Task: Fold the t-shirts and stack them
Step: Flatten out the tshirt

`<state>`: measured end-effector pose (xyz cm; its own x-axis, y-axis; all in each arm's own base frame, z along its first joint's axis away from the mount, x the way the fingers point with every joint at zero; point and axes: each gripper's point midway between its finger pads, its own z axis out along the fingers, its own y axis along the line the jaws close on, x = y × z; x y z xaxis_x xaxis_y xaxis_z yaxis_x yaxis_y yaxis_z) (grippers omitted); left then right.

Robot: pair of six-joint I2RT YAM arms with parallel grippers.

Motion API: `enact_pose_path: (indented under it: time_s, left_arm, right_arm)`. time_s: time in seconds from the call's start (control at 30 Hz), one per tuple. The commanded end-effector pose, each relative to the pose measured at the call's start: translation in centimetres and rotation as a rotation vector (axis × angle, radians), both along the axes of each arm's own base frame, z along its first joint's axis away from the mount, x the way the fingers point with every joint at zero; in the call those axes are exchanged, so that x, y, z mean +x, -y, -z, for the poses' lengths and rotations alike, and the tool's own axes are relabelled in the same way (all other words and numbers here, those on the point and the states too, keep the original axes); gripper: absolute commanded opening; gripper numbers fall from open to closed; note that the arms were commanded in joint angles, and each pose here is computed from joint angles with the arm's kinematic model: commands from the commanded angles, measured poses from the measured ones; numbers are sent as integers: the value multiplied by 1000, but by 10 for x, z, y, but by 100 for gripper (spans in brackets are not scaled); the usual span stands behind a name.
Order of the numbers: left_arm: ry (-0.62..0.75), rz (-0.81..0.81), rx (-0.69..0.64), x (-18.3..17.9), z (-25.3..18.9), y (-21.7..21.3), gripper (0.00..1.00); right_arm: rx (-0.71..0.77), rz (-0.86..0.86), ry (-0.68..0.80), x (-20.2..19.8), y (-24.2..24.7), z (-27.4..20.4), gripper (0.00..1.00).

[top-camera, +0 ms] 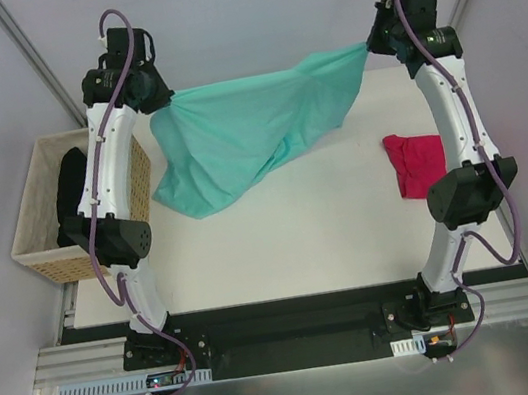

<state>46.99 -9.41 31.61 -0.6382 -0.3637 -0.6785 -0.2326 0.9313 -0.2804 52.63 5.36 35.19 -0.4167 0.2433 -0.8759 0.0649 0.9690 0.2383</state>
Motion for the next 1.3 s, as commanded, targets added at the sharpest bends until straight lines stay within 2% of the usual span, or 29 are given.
enact_pose_path:
  time_s: [0.0, 0.4, 0.9, 1.27]
  left_arm:
    - [105, -32, 34, -6, -38, -18, 0]
    - [194, 12, 53, -6, -67, -17, 0]
    - [476, 49, 105, -20, -153, -25, 0]
    - [533, 74, 106, -13, -165, -21, 0]
  right_arm:
    - [-79, 77, 106, -21, 33, -50, 1]
    - [-83, 123, 222, -41, 56, -101, 1]
    - [-136, 156, 449, -87, 66, -190, 1]
    - [-160, 169, 481, -92, 70, -198, 1]
